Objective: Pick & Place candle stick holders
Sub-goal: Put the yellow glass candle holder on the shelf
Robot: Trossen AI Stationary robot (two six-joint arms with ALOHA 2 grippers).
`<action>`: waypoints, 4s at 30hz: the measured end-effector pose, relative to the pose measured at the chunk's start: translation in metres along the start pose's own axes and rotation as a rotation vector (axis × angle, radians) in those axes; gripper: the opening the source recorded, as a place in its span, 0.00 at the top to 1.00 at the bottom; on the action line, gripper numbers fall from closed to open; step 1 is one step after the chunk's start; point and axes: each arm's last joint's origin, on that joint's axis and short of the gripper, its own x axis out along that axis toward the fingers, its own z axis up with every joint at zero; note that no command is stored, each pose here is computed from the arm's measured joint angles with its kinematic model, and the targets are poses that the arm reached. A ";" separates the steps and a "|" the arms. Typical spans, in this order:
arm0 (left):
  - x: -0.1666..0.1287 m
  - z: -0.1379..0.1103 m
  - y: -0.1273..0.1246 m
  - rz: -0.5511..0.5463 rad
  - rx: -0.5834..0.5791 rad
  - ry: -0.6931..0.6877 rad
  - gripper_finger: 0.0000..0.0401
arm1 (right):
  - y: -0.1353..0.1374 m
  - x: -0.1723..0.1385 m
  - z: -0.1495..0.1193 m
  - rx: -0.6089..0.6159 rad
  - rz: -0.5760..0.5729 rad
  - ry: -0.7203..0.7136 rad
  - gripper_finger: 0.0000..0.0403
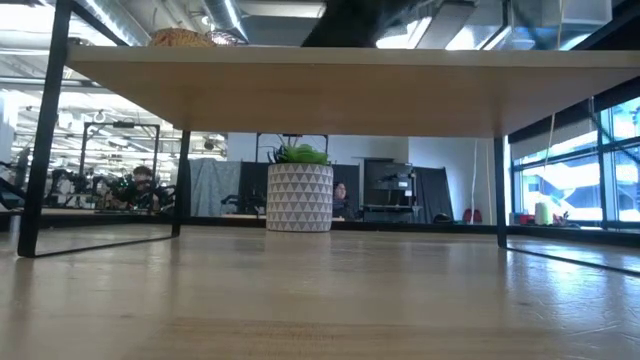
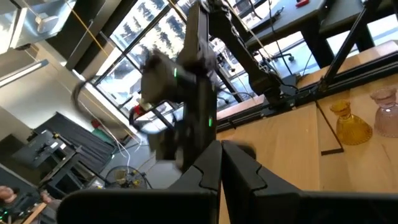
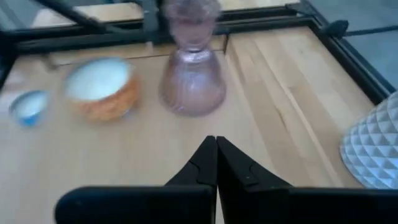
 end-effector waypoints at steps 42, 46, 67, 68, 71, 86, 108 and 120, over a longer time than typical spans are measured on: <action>0.000 -0.001 -0.003 -0.097 0.025 -0.015 1.00 | 0.137 -0.206 -0.145 0.217 -0.092 0.960 0.93; 0.000 -0.001 -0.003 -0.097 0.028 -0.015 1.00 | 0.131 -0.204 -0.144 0.210 -0.142 0.956 0.83; 0.001 -0.001 -0.003 -0.112 0.039 -0.017 1.00 | 0.087 -0.216 -0.164 0.152 -0.197 0.732 0.53; 0.002 -0.001 -0.003 -0.113 0.040 -0.016 1.00 | 0.084 -0.222 -0.161 0.157 -0.173 0.699 0.53; 0.005 -0.001 -0.003 -0.119 0.042 -0.013 1.00 | 0.075 -0.238 -0.153 0.187 -0.094 0.577 0.53; 0.011 -0.002 -0.003 -0.154 0.040 -0.011 1.00 | 0.080 -0.205 -0.187 0.285 -0.065 0.674 0.53; 0.011 -0.002 -0.003 -0.155 0.049 -0.012 1.00 | 0.084 -0.184 -0.179 0.337 0.027 0.645 0.58; 0.011 -0.002 -0.003 -0.156 0.049 -0.013 1.00 | 0.092 -0.171 -0.188 0.321 -0.015 0.713 0.58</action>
